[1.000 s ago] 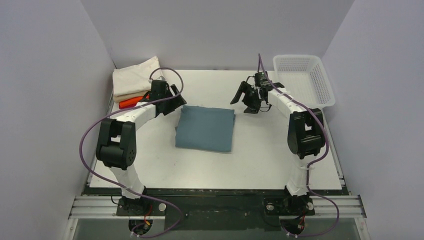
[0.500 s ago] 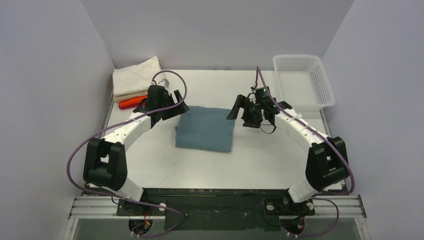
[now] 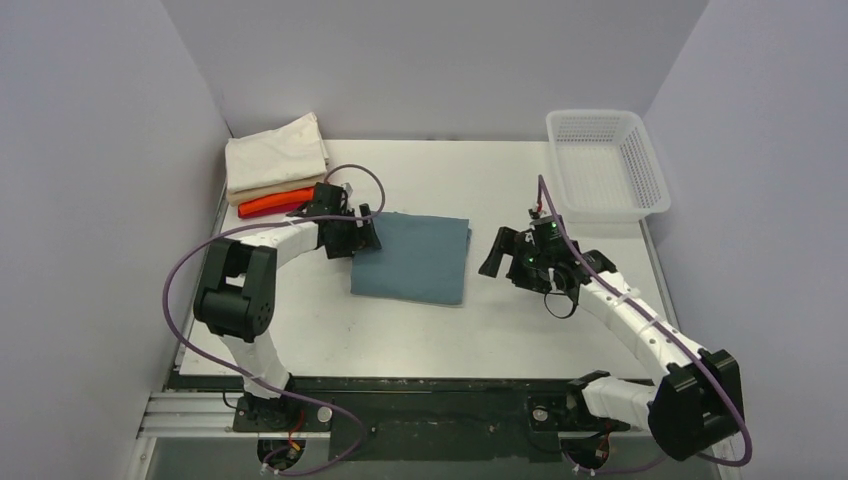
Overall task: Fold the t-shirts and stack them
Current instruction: Put the neatly folded tshirt into the corner of the board with the left arm
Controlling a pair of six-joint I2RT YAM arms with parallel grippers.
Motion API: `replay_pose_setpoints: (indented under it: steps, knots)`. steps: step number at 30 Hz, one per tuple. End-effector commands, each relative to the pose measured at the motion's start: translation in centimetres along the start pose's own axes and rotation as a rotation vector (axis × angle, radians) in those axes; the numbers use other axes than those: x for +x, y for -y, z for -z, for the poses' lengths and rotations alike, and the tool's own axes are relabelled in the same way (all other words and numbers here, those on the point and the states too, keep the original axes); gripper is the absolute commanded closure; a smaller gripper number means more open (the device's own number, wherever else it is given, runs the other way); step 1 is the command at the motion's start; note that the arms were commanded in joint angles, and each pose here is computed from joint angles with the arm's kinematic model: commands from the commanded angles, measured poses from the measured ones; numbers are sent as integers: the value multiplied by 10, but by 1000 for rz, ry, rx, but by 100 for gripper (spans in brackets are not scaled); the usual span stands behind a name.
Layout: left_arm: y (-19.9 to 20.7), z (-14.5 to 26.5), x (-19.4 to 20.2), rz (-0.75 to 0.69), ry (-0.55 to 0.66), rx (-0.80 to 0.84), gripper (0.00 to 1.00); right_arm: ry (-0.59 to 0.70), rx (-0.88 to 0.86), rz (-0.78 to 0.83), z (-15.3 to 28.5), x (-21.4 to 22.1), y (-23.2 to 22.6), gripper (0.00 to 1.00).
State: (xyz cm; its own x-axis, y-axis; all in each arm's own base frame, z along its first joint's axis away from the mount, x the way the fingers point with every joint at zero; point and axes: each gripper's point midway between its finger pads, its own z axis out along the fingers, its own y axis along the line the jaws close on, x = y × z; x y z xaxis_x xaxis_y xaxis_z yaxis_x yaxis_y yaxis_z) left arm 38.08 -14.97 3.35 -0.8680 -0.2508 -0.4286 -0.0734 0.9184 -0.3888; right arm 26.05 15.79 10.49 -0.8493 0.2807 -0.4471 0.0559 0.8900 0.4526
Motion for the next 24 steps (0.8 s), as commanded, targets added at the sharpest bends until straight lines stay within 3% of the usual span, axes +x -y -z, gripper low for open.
replay_pose_setpoints:
  steps: [1,6,9,15,17,19,20,21,24]
  knots:
    - [3,-19,3,-19,-51,-10,8,60,89,21,20,1,23,3]
    - [5,-33,15,-26,-83,-55,24,107,122,30,35,2,36,2]
    - [12,-36,25,-44,-97,-85,28,112,128,35,41,5,41,2]
    - [13,-45,42,-115,-107,-238,45,132,126,55,47,5,45,2]
    - [12,-49,47,-130,-113,-286,58,132,128,67,48,5,47,2]
    - [9,-52,50,-137,-120,-331,87,137,130,75,49,4,49,2]
    - [7,-53,50,-148,-118,-367,94,140,131,77,49,4,50,2]
    - [6,-54,49,-153,-113,-384,100,141,132,89,49,4,51,2]
    - [10,-52,35,-197,-70,-448,100,148,137,102,49,2,54,2]
